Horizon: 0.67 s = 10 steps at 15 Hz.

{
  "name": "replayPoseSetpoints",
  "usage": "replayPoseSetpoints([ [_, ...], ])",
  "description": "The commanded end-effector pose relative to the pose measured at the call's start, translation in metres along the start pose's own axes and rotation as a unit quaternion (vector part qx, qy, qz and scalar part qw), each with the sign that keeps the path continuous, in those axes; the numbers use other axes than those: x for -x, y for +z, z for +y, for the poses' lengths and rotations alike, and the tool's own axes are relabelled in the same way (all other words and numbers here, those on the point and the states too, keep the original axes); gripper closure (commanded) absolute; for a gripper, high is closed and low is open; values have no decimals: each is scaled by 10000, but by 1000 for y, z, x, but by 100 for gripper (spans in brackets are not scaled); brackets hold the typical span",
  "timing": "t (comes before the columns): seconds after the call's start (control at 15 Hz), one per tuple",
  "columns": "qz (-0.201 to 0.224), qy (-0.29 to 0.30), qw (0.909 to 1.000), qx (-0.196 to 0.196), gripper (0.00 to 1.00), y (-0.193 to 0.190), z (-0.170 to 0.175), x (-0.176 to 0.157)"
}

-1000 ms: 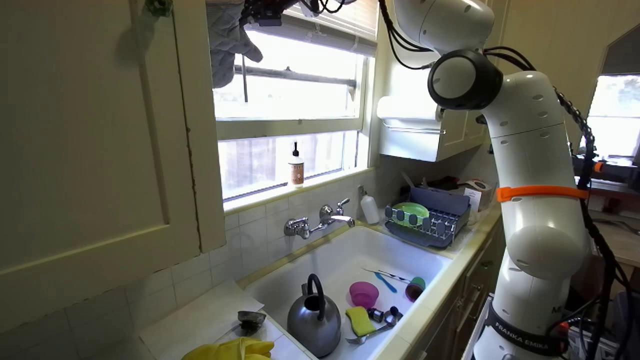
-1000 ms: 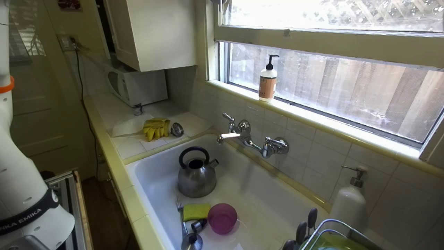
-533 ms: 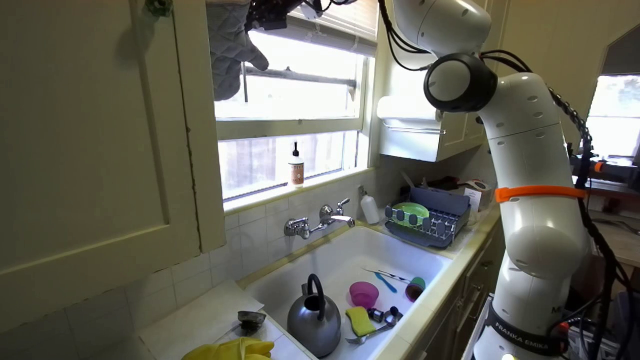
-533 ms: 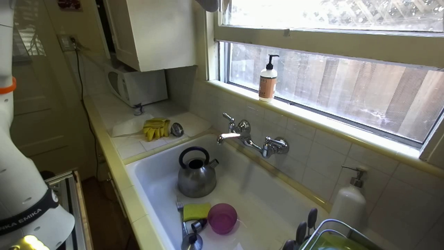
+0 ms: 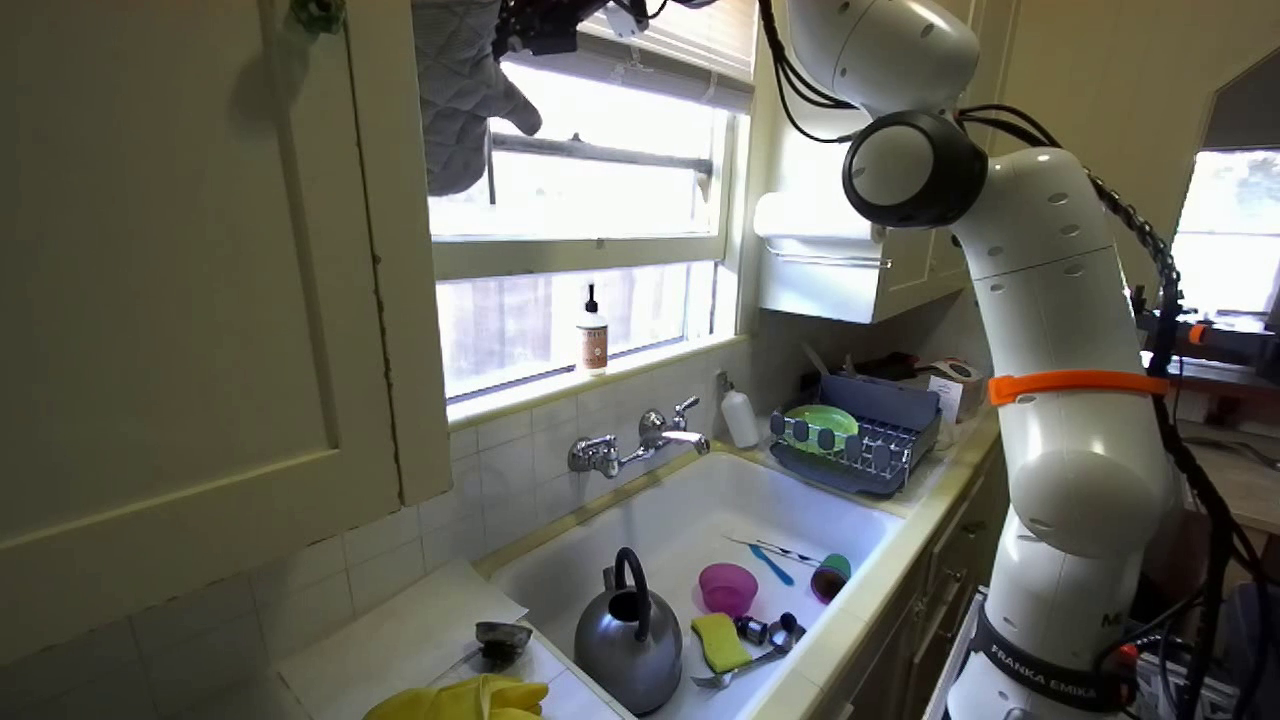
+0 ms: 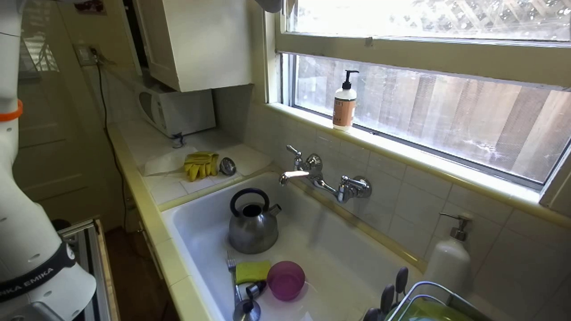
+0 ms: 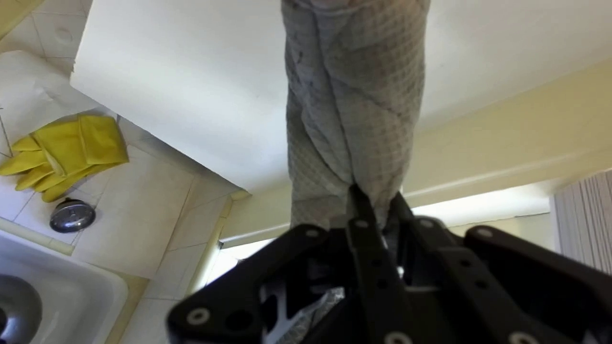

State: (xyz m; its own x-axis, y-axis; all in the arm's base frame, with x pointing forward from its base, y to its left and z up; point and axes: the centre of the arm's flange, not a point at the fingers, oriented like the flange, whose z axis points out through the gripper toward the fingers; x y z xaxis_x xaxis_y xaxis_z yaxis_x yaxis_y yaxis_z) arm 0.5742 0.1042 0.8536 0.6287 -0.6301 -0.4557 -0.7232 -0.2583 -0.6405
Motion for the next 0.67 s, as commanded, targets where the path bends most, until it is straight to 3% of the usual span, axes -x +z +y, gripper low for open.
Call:
replayPoseSetpoints([
  [0.0,-149,-91,9998,-56,97,-17,-14,5],
  [0.6,-380,-174,9990,-171,97,-35,-2,6],
])
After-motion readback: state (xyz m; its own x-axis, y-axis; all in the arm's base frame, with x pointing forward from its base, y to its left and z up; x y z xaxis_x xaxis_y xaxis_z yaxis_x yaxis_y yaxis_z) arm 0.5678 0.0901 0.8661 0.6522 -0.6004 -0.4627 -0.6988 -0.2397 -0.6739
